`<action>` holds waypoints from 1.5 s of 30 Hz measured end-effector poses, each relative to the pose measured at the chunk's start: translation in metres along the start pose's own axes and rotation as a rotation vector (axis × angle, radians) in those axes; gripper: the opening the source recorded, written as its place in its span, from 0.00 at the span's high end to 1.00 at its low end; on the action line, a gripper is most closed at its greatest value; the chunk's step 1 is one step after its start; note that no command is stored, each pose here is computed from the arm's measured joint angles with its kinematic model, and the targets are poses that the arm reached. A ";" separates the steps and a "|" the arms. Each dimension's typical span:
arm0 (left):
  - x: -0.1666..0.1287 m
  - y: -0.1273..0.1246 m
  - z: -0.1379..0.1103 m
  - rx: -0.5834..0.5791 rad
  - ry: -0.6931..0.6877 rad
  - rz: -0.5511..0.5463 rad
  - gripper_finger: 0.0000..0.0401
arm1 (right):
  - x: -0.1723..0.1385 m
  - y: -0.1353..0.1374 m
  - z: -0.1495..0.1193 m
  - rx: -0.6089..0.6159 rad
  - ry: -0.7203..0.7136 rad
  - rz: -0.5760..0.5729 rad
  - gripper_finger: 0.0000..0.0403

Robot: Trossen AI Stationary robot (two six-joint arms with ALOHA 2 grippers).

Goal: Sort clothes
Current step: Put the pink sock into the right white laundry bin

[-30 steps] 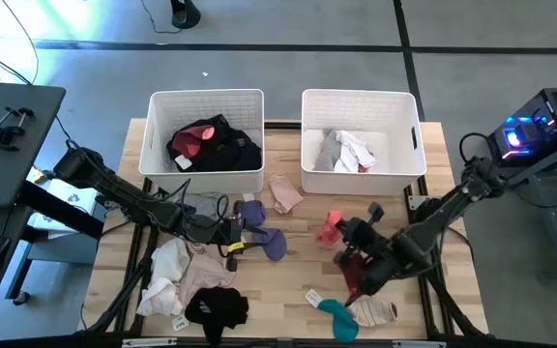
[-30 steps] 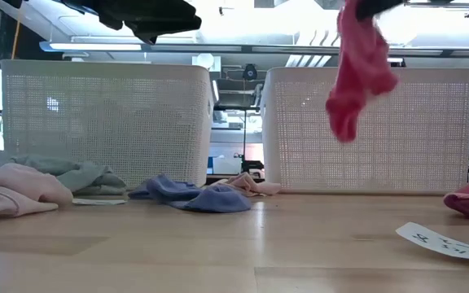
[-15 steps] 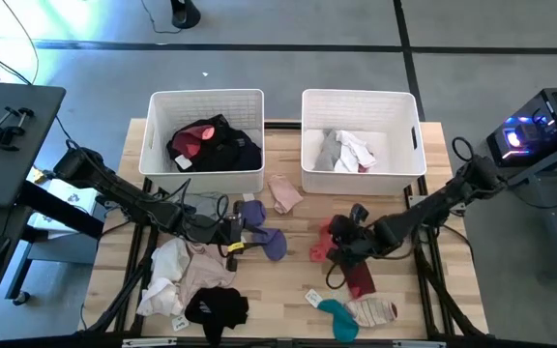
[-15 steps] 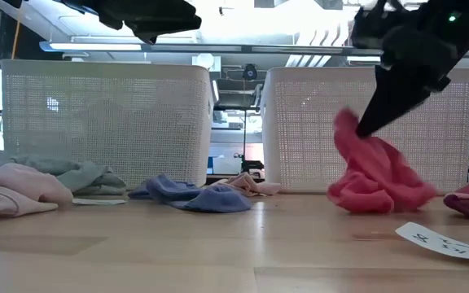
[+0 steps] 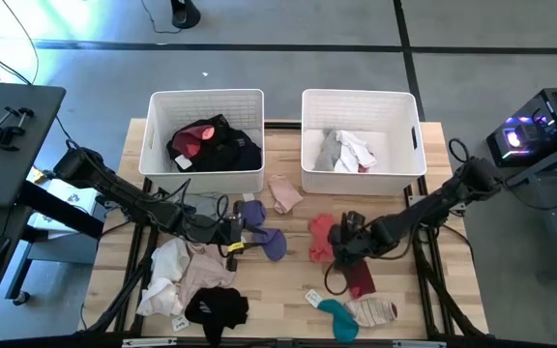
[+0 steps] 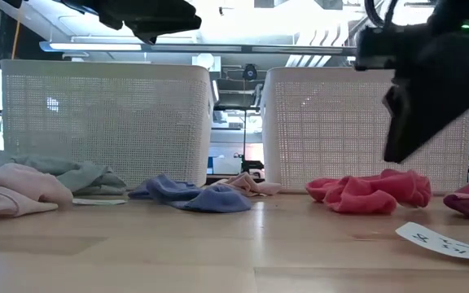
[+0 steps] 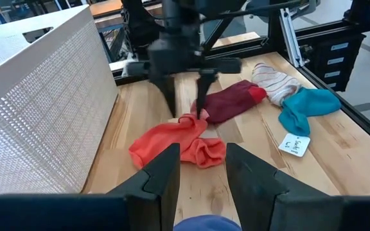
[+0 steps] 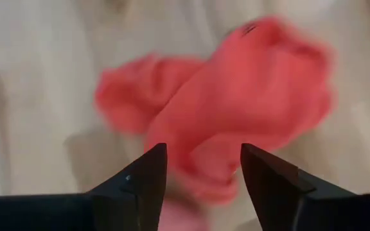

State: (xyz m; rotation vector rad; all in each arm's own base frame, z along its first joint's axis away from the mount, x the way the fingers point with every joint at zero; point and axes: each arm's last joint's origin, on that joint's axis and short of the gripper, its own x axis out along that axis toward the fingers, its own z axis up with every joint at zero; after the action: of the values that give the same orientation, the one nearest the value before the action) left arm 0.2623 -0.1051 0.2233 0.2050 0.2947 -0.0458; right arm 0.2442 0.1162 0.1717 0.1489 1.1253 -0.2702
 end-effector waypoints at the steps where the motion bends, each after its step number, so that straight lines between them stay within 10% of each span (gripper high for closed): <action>1: 0.000 0.000 0.000 0.001 0.001 0.000 0.72 | 0.002 0.002 -0.002 -0.016 0.023 0.014 0.55; 7: 0.000 0.000 0.000 0.003 0.005 0.000 0.72 | 0.027 0.010 -0.009 -0.122 0.101 0.003 0.64; 14: 0.000 0.000 -0.001 0.004 0.006 -0.001 0.72 | 0.037 0.011 -0.010 -0.137 0.100 -0.063 0.97; 21: 0.000 0.000 -0.001 0.003 0.006 -0.001 0.72 | -0.026 0.017 0.014 -0.170 0.012 -0.144 0.98; 33: 0.000 0.000 -0.001 0.004 0.007 -0.001 0.72 | -0.158 -0.007 0.074 -0.217 -0.595 -0.726 0.98; 45: 0.000 0.000 -0.001 0.004 0.008 -0.001 0.72 | -0.145 -0.109 0.096 -0.034 -0.299 -0.893 0.92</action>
State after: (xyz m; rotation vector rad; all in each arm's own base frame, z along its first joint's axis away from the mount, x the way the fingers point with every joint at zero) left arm 0.2621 -0.1050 0.2222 0.2093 0.3024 -0.0464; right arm 0.2385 0.0077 0.3456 -0.4301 0.8372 -1.0295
